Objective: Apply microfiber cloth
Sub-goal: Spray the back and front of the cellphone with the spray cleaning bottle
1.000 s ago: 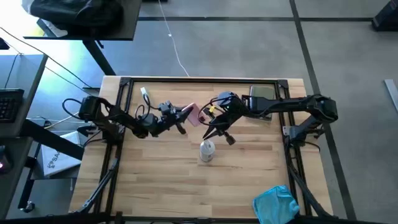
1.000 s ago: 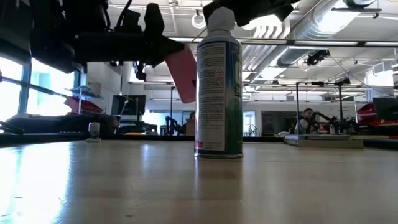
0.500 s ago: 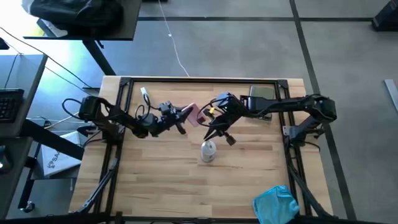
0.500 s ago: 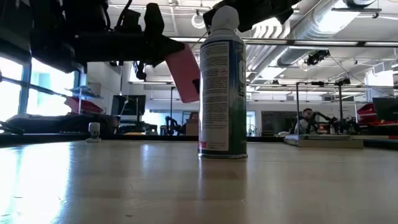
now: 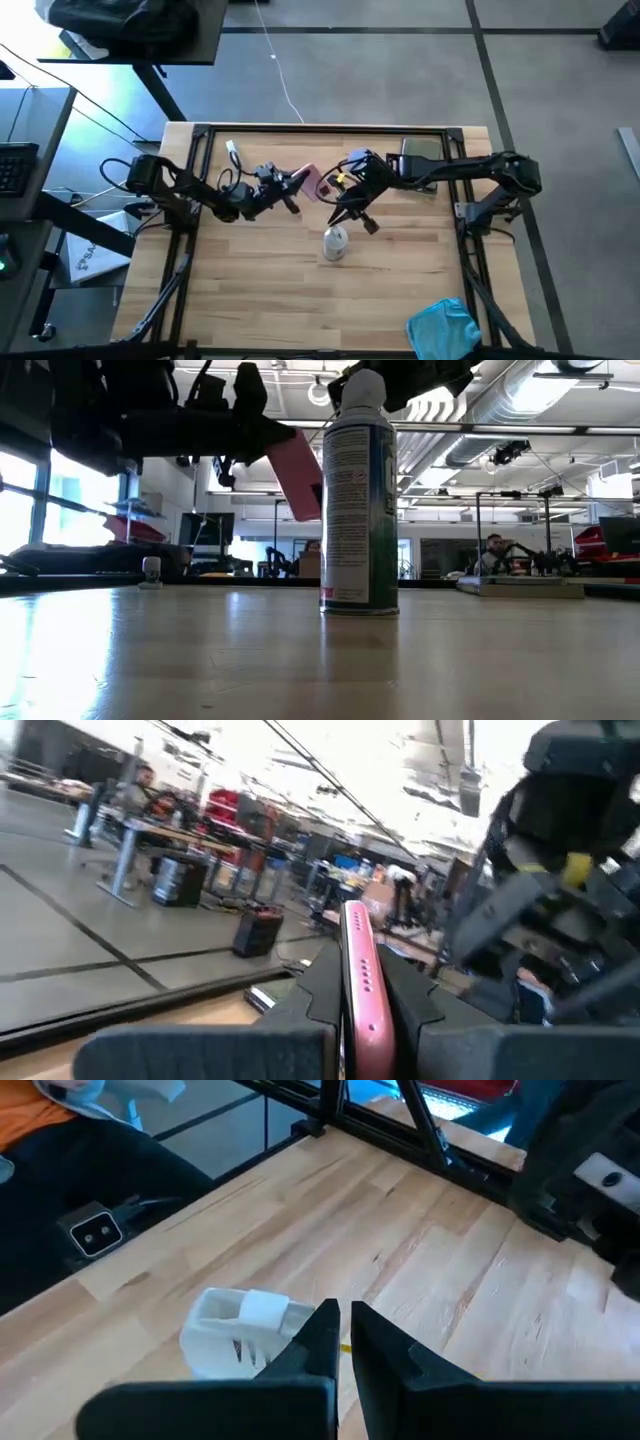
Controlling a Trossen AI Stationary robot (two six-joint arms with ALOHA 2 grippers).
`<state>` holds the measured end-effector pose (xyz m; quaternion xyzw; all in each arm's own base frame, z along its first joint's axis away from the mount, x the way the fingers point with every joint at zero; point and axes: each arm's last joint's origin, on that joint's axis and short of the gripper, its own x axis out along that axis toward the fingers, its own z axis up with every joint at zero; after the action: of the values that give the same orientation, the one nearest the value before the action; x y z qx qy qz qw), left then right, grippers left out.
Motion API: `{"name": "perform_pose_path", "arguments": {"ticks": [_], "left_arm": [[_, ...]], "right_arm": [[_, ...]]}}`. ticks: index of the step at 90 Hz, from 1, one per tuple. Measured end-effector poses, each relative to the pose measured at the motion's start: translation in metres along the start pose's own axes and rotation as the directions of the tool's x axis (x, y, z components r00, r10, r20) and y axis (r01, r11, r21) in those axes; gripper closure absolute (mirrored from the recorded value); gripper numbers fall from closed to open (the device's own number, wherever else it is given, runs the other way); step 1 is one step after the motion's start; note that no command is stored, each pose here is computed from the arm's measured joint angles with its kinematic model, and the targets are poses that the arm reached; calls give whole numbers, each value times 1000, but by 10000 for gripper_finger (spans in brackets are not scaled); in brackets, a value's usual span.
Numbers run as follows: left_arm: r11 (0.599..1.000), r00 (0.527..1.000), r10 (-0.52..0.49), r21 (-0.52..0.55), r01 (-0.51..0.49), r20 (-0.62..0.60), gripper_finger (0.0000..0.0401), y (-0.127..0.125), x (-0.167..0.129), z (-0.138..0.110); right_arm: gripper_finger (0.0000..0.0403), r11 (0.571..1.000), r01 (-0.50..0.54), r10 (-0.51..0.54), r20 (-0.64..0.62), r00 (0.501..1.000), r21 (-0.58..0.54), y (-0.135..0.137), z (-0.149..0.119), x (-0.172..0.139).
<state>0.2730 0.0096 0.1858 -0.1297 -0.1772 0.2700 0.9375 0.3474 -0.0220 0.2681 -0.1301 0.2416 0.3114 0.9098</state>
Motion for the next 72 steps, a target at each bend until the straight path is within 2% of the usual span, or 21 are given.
{"name": "perform_pose_path", "arguments": {"ticks": [10,20,30,37,42,46,51,61,72], "left_arm": [[998,999,7,54,-9,44,391,-10,-7,15],[998,997,-25,64,20,78,391,-19,-14,36],[991,994,-49,128,37,94,391,-25,-19,49],[974,995,-56,225,37,79,391,-26,-19,48],[934,998,-57,355,41,34,391,-25,-19,41],[874,998,-55,484,47,3,391,-24,-18,35],[760,999,-42,648,53,-33,391,-21,-16,29],[453,994,12,887,87,-104,391,-13,-12,15],[128,984,73,980,152,-162,391,-6,-9,1]], "right_arm": [[403,1000,13,-13,-11,1000,10,0,-1,0],[403,1000,14,-14,-12,1000,9,0,-1,0],[403,1000,16,-16,-14,1000,10,0,-1,0],[403,1000,16,-16,-14,1000,10,0,-1,0],[403,1000,15,-15,-15,1000,9,0,-1,1],[403,1000,14,-14,-15,1000,8,1,0,1],[403,1000,17,-16,-15,1000,8,1,0,1],[403,1000,17,-17,-16,1000,23,1,0,2],[403,999,14,-14,-16,1000,45,2,0,2]]}}
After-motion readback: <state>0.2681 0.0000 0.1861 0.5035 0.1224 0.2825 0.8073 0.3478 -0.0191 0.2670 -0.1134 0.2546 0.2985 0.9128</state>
